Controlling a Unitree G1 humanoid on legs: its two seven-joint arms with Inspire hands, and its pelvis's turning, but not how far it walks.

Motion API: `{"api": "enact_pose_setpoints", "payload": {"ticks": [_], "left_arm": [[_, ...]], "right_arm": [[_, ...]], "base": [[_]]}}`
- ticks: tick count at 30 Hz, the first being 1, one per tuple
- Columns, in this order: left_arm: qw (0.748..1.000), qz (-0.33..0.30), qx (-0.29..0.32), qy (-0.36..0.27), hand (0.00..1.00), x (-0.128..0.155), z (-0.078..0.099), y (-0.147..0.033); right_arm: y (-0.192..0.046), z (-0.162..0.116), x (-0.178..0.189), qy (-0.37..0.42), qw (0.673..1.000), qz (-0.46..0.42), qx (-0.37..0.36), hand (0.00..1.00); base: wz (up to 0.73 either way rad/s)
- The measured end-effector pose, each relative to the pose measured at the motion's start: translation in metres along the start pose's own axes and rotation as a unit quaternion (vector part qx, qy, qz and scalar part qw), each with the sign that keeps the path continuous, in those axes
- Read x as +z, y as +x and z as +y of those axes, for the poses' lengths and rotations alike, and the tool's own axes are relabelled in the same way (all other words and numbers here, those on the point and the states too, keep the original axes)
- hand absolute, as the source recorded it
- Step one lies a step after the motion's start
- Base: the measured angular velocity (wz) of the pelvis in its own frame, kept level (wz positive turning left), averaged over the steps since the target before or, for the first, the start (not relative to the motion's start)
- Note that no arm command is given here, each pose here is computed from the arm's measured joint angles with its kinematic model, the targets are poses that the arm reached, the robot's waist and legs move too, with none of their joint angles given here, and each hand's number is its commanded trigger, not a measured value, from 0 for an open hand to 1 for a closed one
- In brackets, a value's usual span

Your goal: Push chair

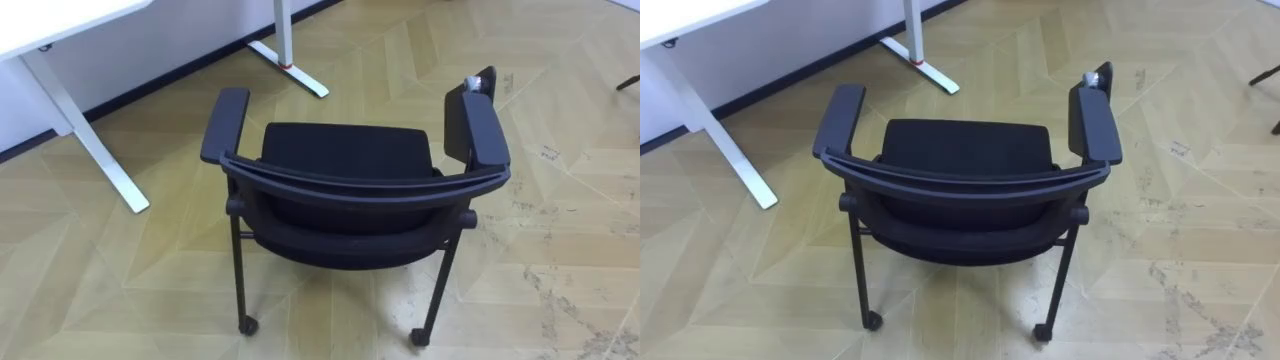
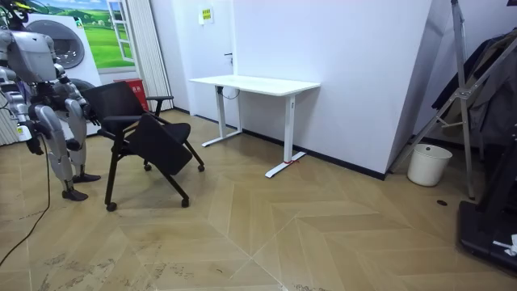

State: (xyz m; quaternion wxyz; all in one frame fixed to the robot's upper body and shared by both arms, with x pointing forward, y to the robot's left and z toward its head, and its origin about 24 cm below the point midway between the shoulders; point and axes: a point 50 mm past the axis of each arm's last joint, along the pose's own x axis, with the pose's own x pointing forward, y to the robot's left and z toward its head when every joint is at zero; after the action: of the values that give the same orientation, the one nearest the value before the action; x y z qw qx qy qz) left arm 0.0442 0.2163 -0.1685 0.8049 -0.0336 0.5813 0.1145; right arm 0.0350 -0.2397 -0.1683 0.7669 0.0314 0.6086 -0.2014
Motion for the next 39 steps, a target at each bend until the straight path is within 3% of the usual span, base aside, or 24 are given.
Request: {"api": "enact_pose_setpoints", "payload": {"ticks": [9, 25, 39], "left_arm": [[1.000, 0.003, 0.006, -0.005, 0.00, -0.002, 0.002, 0.000], [0.995, 0.032, 0.071, -0.057, 0.00, -0.026, 0.024, -0.008], [0.993, 0.040, 0.088, -0.062, 0.00, -0.031, 0.027, -0.010]], "right_arm": [[0.000, -0.001, -0.003, 0.014, 1.000, 0.004, -0.003, 0.00], [-0.002, -0.006, -0.015, 0.034, 0.999, 0.022, -0.018, 0.00], [-0.002, -0.011, -0.019, 0.050, 0.998, 0.029, -0.036, 0.00]], "base": [[0.00], [0.00], [0.00]]}}
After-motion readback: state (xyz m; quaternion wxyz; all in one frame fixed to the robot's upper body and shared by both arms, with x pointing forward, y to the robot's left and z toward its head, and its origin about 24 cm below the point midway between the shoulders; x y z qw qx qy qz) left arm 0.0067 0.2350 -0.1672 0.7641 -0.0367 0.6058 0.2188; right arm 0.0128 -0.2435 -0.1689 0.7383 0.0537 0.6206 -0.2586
